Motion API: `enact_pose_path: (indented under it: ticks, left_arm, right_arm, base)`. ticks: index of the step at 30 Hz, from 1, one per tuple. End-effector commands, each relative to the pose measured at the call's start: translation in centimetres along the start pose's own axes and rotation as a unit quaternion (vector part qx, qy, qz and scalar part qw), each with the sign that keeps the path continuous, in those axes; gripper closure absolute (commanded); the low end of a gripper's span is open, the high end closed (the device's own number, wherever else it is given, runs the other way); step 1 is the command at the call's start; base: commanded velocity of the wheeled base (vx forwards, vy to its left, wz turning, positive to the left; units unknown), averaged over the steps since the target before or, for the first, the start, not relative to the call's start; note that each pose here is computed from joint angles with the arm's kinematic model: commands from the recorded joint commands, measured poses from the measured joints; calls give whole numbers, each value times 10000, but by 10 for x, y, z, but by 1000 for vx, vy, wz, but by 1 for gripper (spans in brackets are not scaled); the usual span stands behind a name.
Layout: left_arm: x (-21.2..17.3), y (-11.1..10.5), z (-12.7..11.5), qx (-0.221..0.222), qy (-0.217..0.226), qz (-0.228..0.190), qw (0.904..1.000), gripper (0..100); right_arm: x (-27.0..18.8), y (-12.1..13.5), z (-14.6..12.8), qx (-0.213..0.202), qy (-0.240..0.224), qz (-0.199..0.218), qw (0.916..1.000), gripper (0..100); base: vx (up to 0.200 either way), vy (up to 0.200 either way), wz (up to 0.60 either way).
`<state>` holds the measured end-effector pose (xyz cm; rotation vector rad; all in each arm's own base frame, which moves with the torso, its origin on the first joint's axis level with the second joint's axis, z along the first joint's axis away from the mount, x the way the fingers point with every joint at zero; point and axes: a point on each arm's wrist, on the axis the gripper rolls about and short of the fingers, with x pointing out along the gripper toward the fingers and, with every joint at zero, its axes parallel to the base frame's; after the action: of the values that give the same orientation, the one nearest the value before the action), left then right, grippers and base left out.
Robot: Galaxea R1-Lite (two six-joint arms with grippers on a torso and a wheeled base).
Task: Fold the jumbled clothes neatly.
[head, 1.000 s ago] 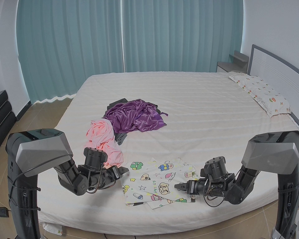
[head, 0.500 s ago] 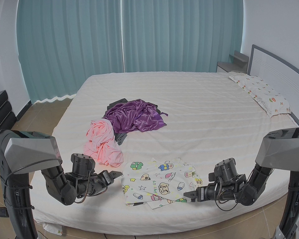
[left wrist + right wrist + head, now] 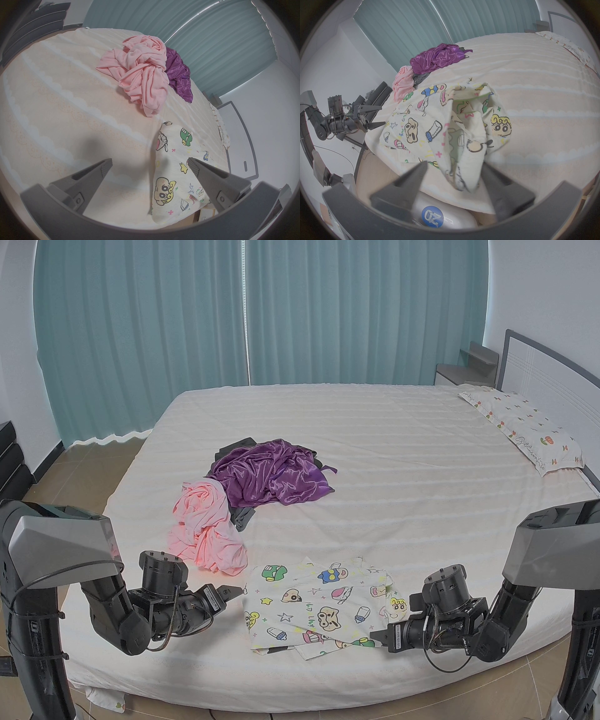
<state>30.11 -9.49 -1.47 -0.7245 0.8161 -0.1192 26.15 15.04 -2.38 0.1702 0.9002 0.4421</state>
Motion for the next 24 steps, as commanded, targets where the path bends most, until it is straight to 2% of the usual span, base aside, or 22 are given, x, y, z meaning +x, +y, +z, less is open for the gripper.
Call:
enact_pose_path:
  ticks: [1, 9, 18, 19, 24]
  left_arm:
    - [1, 1, -1, -4, 14, 18, 10000, 0]
    - [1, 1, -1, -4, 14, 18, 10000, 0]
    - [1, 1, -1, -4, 14, 18, 10000, 0]
    - [1, 1, -1, -4, 14, 18, 10000, 0]
    - [1, 1, -1, -4, 9, 23, 10000, 0]
  right_arm:
    - [-6, -1, -4, -6, 100, -53, 9999, 100]
    - [-28, -9, 10, -16, 511, -326, 9982, 100]
    - [-23, -13, 13, -16, 531, -314, 9981, 100]
    - [-23, -13, 13, -17, 524, -312, 9981, 0]
    - [-30, -16, 17, 1, 416, -346, 9985, 0]
  base:
    - [0, 0, 0]
    - [0, 0, 0]
    - [0, 0, 0]
    - [0, 0, 0]
    - [0, 0, 0]
